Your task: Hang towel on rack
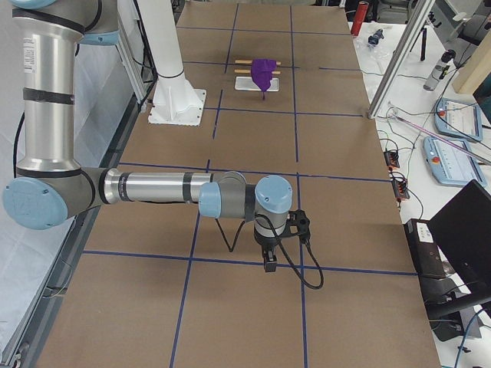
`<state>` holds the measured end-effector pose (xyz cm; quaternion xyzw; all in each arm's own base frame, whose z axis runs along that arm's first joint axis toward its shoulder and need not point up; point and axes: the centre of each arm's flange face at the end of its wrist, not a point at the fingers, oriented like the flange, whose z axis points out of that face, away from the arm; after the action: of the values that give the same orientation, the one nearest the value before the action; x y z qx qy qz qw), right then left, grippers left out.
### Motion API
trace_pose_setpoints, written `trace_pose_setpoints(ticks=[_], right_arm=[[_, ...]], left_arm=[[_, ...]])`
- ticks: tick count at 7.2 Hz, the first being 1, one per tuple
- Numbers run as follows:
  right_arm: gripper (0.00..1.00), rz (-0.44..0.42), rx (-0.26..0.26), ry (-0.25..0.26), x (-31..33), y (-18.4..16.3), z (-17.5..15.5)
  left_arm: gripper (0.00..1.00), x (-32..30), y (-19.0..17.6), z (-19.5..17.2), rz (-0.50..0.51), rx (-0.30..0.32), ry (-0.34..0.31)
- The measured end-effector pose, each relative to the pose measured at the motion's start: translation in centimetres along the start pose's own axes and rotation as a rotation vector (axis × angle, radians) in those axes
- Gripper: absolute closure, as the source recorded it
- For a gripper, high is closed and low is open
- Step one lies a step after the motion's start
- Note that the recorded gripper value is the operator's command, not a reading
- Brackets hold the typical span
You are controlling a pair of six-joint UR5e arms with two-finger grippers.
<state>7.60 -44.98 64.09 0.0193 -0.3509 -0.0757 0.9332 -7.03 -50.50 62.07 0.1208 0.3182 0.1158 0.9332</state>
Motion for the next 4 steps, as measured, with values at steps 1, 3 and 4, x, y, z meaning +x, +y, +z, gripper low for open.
trace_pose_setpoints(ticks=[1,3,4], right_arm=[[0.0,0.003,-0.022,-0.006,-0.4,0.4,-0.6],[0.0,0.017,-0.033,-0.02,-0.8,0.8,-0.8],[0.0,0.018,-0.034,-0.023,-0.8,0.8,-0.7]], left_arm=[[0.0,0.3,0.5,-0.4,-0.047,-0.065,0.023],[0.0,1.3,1.5,-0.3,-0.132,-0.148,0.129],[0.0,1.6,1.8,-0.2,-0.147,-0.164,0.156]])
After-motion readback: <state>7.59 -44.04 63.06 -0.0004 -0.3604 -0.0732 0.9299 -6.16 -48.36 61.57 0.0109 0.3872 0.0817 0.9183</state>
